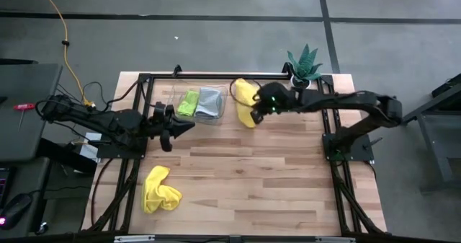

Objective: Fold microfiber towels
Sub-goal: Fold the top yellow towel

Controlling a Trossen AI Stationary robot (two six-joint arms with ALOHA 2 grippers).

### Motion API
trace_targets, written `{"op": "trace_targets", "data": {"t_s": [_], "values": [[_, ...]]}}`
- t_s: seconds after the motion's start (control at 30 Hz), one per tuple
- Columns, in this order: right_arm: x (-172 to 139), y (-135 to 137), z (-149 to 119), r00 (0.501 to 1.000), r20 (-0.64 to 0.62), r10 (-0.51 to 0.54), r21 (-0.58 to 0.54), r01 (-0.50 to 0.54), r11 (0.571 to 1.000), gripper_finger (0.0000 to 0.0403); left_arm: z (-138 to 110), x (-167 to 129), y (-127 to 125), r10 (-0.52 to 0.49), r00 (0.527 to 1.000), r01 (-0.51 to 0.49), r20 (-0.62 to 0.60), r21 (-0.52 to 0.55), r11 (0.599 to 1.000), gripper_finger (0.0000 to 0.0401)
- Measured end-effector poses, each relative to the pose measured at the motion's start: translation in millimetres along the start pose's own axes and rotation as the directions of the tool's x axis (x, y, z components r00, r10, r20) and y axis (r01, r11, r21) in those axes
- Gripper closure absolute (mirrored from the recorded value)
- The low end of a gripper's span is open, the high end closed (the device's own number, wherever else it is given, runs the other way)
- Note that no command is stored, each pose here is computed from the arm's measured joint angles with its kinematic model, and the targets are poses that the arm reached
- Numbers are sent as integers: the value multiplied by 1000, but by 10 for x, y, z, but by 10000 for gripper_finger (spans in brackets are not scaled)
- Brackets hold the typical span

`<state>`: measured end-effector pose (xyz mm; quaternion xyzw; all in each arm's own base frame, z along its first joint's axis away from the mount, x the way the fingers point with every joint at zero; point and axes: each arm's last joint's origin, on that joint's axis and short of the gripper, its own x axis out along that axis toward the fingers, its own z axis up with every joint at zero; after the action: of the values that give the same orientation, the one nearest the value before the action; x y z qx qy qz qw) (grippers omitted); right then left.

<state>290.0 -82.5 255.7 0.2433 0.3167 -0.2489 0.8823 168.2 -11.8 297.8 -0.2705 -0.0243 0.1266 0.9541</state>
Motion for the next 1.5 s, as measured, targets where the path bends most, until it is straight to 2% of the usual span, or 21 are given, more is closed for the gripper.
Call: {"op": "trace_targets", "data": {"t_s": [0.13, 0.3, 0.5, 0.67, 0.8, 0.9, 1.07, 1.2, 1.27, 1.33, 1.4, 1.5], "values": [[-191, 358, -150, 985, -35, 169, -70, -171, 983, 403, 9, 6, 14, 10, 1000, -10, 6, 12, 1000, 401], [-222, 804, -495, 932, -174, 319, -147, -345, 927, 403, 15, 22, 36, 25, 1000, -25, 11, 14, 1000, 401], [-24, 1244, -1054, 864, -355, 356, -145, -427, 893, 403, -32, 73, 37, 28, 999, -28, -17, 24, 999, 401], [181, 1458, -1321, 855, -352, 382, -124, -447, 886, 403, -126, 169, 47, 45, 997, -43, -67, 34, 998, 401], [220, 1453, -1323, 857, -348, 379, -88, -433, 897, 401, -230, 264, 58, 50, 991, -48, -127, 18, 999, 401], [195, 1416, -1261, 850, -355, 389, -77, -441, 894, 383, -323, 338, 69, 43, 981, -39, -188, 26, 999, 401], [88, 1376, -1129, 844, -333, 421, -104, -477, 873, 306, -474, 448, 89, 29, 959, -21, -283, 29, 999, 401], [-65, 1285, -1023, 865, -316, 390, -159, -453, 877, 240, -564, 509, 111, 44, 945, -46, -323, 1, 999, 401], [-134, 1177, -1009, 891, -336, 306, -178, -379, 908, 219, -594, 530, 119, 49, 940, -53, -336, -1, 999, 401], [-196, 1054, -1019, 926, -336, 171, -220, -254, 942, 209, -622, 547, 126, 52, 935, -55, -350, 3, 999, 401], [-246, 927, -1042, 949, -313, 40, -268, -129, 955, 207, -643, 560, 130, 50, 931, -52, -362, 4, 999, 401], [-247, 678, -1113, 956, -293, -8, -201, -54, 978, 209, -665, 571, 131, 38, 924, -41, -381, 1, 999, 401]]}}
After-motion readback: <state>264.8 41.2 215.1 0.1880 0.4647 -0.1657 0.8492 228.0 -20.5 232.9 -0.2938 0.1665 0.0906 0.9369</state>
